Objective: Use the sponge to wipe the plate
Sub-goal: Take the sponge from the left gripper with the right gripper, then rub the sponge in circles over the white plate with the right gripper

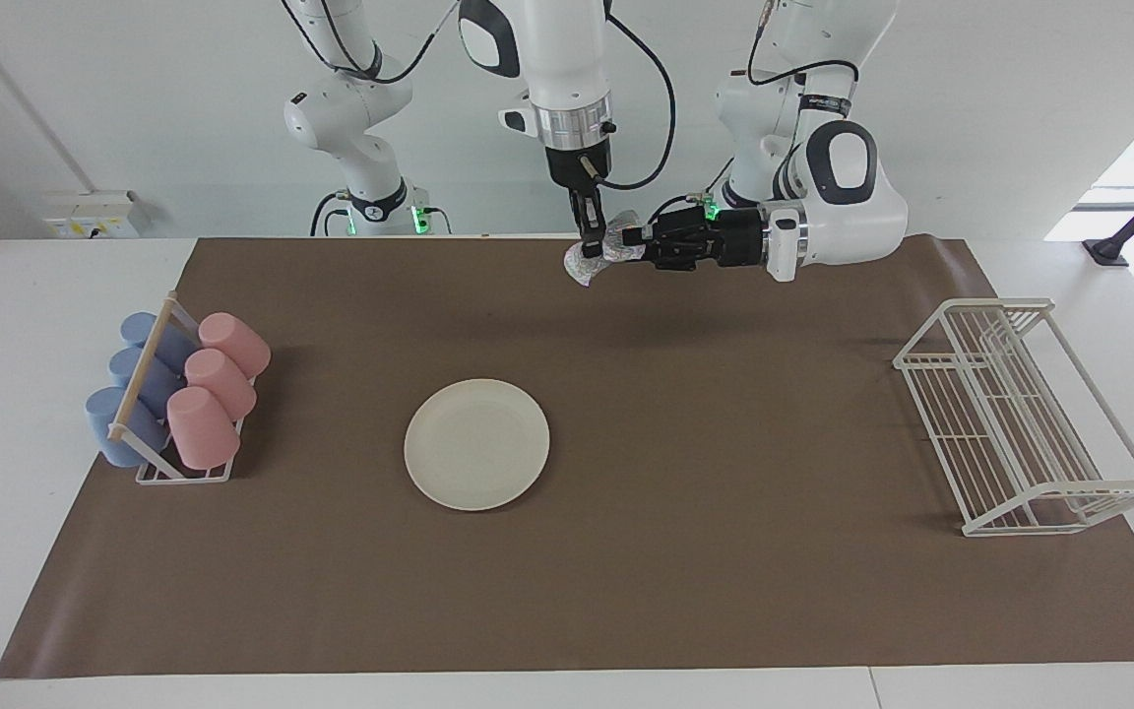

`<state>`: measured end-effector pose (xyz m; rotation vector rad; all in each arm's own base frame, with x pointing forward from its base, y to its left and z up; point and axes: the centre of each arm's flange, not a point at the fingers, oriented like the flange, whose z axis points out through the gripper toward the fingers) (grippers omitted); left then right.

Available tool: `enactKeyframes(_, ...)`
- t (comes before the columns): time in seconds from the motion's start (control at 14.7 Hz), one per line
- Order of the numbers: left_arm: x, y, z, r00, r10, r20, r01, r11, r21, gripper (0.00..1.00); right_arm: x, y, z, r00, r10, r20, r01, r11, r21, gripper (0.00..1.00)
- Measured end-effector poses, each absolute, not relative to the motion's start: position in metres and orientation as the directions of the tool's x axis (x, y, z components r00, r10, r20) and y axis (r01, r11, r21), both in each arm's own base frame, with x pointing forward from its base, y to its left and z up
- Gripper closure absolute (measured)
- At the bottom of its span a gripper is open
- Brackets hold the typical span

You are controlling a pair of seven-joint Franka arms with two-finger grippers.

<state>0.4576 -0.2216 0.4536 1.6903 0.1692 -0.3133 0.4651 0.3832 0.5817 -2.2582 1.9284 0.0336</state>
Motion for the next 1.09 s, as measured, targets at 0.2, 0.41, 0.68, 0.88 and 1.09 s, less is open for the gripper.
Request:
enactKeyframes(0.2, 0.458, -0.218, 0.452, 0.952, -0.069, -0.298, 0.283, -0.167, 0.944, 0.01, 0.491, 0.349, 0.555, 0.224, -0.967, -0.121, -0.966, -0.204, -0.157, 0.91)
enactKeyframes(0.41, 0.46, -0.207, 0.448, 0.955, -0.066, -0.289, 0.269, -0.211, 0.94, 0.0, 0.531, 0.284, 0.484, 0.309, -0.948, -0.081, -0.937, -0.288, -0.198, 0.91)
enactKeyframes(0.68, 0.466, -0.177, 0.439, 0.962, -0.05, -0.268, 0.239, -0.318, 0.917, 0.0, 0.548, 0.239, 0.388, 0.333, -0.942, -0.044, -0.918, -0.314, -0.241, 0.91)
enactKeyframes(0.88, 0.473, -0.14, 0.432, 0.97, -0.036, -0.241, 0.201, -0.442, 0.874, 0.0, 0.543, 0.246, 0.318, 0.346, -0.938, -0.03, -0.913, -0.329, -0.24, 0.91)
enactKeyframes(1.09, 0.483, -0.114, 0.429, 0.978, -0.059, -0.2, 0.126, -0.598, 0.792, 0.0, 0.544, 0.249, 0.303, 0.35, -0.936, -0.025, -0.913, -0.335, -0.232, 0.91)
